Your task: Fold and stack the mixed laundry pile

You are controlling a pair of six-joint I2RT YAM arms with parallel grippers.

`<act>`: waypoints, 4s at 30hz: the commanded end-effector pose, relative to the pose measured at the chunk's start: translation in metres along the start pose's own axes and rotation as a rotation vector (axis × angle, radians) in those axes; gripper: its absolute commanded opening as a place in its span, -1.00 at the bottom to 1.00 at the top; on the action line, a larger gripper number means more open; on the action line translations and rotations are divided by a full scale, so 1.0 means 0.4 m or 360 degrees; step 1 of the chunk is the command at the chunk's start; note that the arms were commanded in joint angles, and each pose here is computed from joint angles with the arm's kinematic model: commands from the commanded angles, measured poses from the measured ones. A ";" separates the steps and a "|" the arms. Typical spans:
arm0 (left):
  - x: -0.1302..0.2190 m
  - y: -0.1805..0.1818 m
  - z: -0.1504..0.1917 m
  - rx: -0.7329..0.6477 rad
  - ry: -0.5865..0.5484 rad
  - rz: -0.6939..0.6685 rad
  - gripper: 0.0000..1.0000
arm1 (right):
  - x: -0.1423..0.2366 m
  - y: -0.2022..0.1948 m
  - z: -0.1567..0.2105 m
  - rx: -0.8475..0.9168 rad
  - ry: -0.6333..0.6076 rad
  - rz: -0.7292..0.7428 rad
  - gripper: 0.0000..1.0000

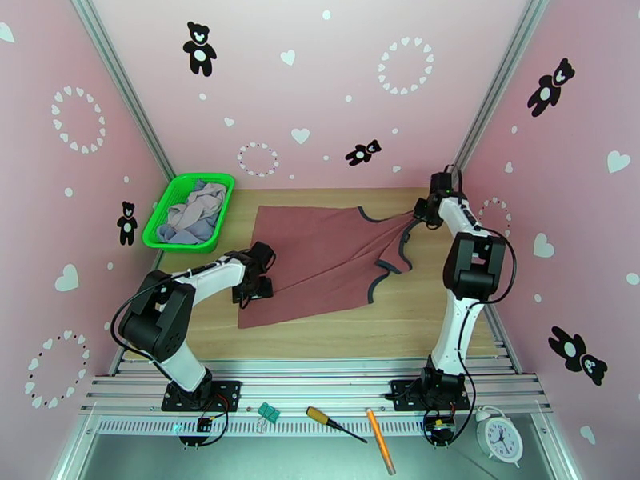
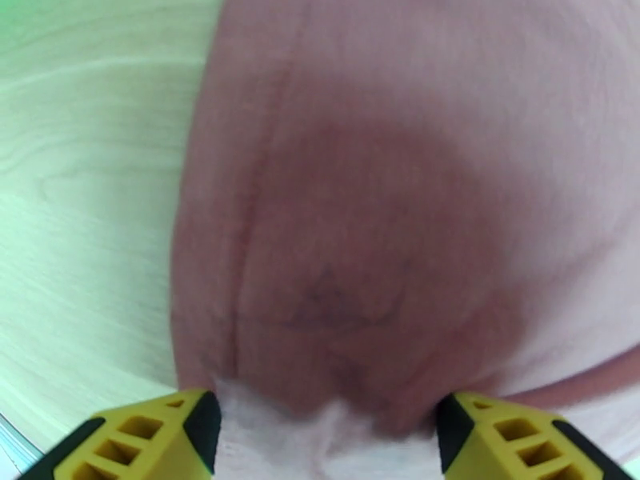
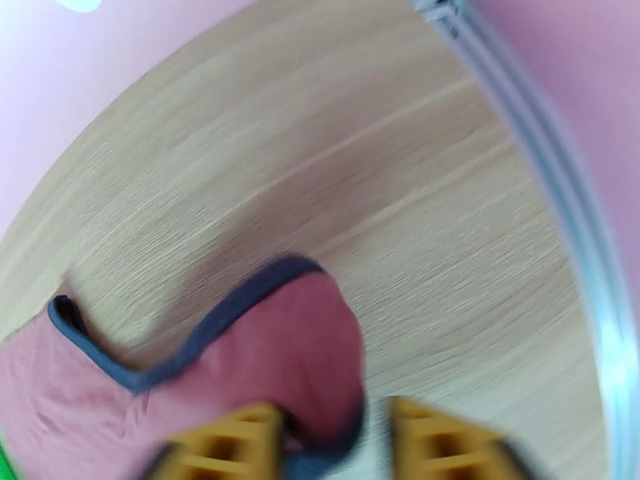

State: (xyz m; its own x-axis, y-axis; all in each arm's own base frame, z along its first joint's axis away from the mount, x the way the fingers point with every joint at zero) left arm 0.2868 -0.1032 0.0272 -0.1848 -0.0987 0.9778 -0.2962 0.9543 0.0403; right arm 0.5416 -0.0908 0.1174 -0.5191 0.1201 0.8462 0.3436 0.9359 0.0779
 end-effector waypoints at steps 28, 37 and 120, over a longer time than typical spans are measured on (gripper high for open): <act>-0.001 0.043 0.002 -0.0019 -0.0070 -0.0077 0.52 | 0.231 -0.063 0.533 -0.0505 0.0139 -0.0129 0.42; -0.022 0.059 0.014 -0.0026 -0.0044 -0.0140 0.52 | 0.147 -0.035 0.515 -0.0515 0.0218 -0.0173 0.15; -0.274 -0.277 -0.629 0.0456 0.0174 0.0539 0.47 | -0.236 0.256 0.317 -0.0119 0.0723 -0.0200 -0.46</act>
State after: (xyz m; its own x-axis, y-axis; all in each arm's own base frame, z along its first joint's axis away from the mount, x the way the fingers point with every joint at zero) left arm 0.5883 -0.1463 0.0372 -0.3429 0.2364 0.9092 -0.4029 0.8373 -0.3696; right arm 0.5510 0.0361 0.0284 -0.3150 -0.1680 0.9341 0.3148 0.9100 0.2698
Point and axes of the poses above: each hand's point on the last joint's axis, 136 mm out from that joint toward the fingers, its own x axis back along the fingers, its own y axis along the line the jaws close on, z = x × y, the point moved 1 cm from there along x, back along the fingers, and after that the axes turned 4 degrees about x, right-handed, at the moved point
